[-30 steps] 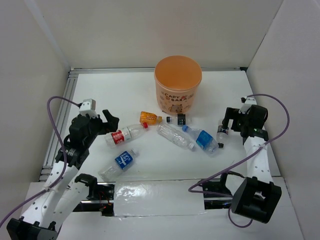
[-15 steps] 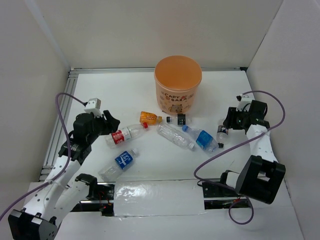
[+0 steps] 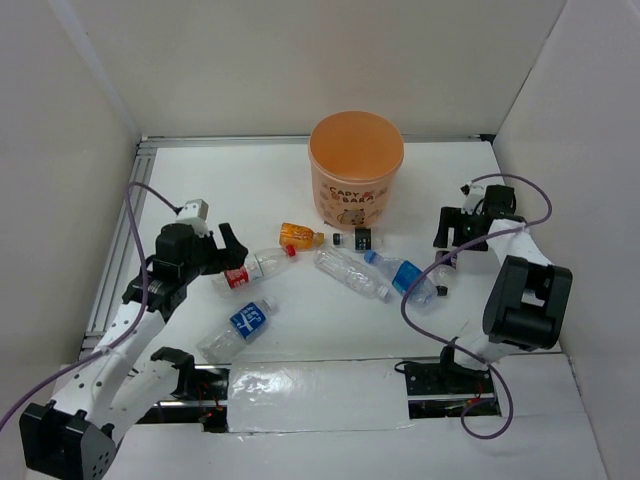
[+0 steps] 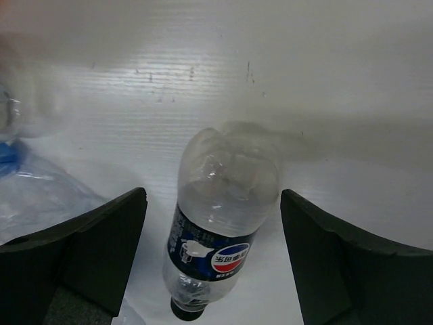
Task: Put the plastic bottles in the bin
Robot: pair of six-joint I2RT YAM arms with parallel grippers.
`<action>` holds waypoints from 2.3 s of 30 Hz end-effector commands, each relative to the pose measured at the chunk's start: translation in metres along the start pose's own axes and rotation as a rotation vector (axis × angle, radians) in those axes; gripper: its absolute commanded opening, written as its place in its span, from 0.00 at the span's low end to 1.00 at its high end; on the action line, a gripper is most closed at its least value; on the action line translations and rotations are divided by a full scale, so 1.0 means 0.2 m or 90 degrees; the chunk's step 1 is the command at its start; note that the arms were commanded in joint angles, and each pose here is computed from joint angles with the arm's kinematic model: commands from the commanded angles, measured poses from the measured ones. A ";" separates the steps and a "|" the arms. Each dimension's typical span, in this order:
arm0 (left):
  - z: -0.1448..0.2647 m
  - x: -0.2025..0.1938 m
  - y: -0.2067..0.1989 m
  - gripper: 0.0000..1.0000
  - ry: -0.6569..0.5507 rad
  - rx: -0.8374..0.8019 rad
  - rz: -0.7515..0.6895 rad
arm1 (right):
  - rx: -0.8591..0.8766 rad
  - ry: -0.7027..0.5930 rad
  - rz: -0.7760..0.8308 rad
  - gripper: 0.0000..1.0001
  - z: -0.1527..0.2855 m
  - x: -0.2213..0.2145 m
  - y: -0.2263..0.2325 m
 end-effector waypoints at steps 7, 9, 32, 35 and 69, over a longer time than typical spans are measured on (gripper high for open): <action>-0.11 0.03 -0.02 1.00 0.047 -0.008 -0.066 | -0.055 0.054 -0.005 0.83 -0.15 -0.06 -0.02; -0.14 0.04 -0.04 1.00 0.056 -0.018 -0.089 | -0.052 0.077 -0.017 0.81 -0.19 -0.09 -0.02; -0.46 0.01 -0.15 0.96 0.176 0.010 -0.331 | 0.267 -0.402 0.339 0.30 0.76 1.01 0.39; -0.47 -0.03 -0.16 0.93 0.204 0.002 -0.348 | 0.308 -0.539 0.412 0.27 0.88 1.19 0.55; -0.64 -0.36 -0.05 0.92 0.365 0.120 -0.383 | 0.492 -0.433 0.433 1.00 0.63 0.98 0.92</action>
Point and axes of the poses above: each gripper's point midway between its finger pads, its own z axis back along the fingers, its own y axis along the line the jaws close on, x = y × z, the point moved 10 cm from there along z, back along the fingers, and after that the axes turned 1 degree about z, right-handed, at the moved point
